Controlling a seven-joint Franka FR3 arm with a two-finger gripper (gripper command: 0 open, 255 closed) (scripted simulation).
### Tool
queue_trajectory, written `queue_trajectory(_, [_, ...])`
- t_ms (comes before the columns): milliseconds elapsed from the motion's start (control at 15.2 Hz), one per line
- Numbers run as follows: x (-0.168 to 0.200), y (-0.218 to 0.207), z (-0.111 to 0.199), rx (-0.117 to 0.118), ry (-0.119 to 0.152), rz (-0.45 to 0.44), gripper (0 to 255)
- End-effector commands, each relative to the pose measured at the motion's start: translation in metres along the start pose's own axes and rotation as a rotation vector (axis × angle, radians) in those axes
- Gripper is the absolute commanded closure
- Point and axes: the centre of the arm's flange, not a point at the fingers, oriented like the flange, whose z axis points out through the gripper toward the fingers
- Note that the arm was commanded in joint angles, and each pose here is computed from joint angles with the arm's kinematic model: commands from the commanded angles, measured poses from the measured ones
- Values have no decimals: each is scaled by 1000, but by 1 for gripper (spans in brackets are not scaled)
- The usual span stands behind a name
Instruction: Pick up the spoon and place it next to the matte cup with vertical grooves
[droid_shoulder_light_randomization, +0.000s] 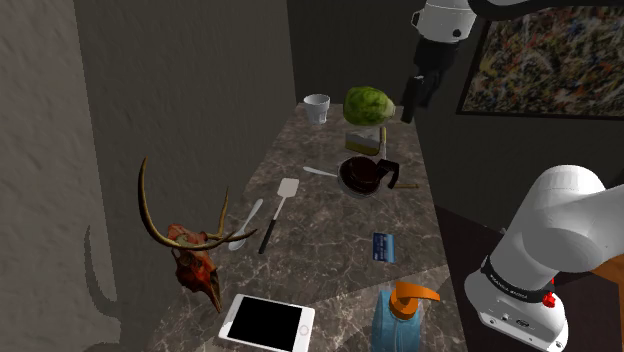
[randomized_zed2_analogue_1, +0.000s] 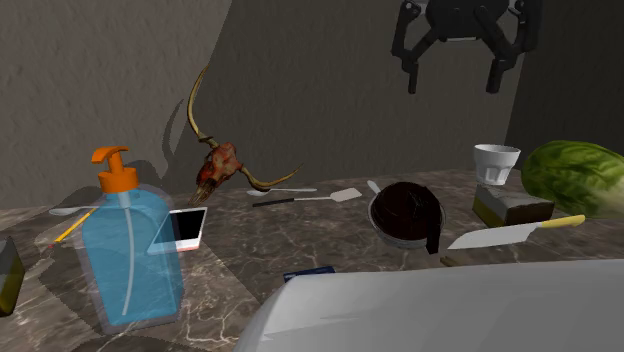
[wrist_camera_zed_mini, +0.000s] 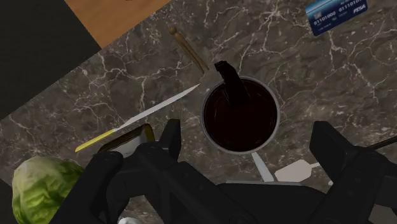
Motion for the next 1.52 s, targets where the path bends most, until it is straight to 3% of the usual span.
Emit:
queue_trajectory(0, [0, 0, 0, 0, 0, 0, 0])
queue_trajectory(726, [48, -108, 77, 46, -45, 301, 0])
queue_trajectory(1452, [123, -200, 151, 93, -90, 601, 0])
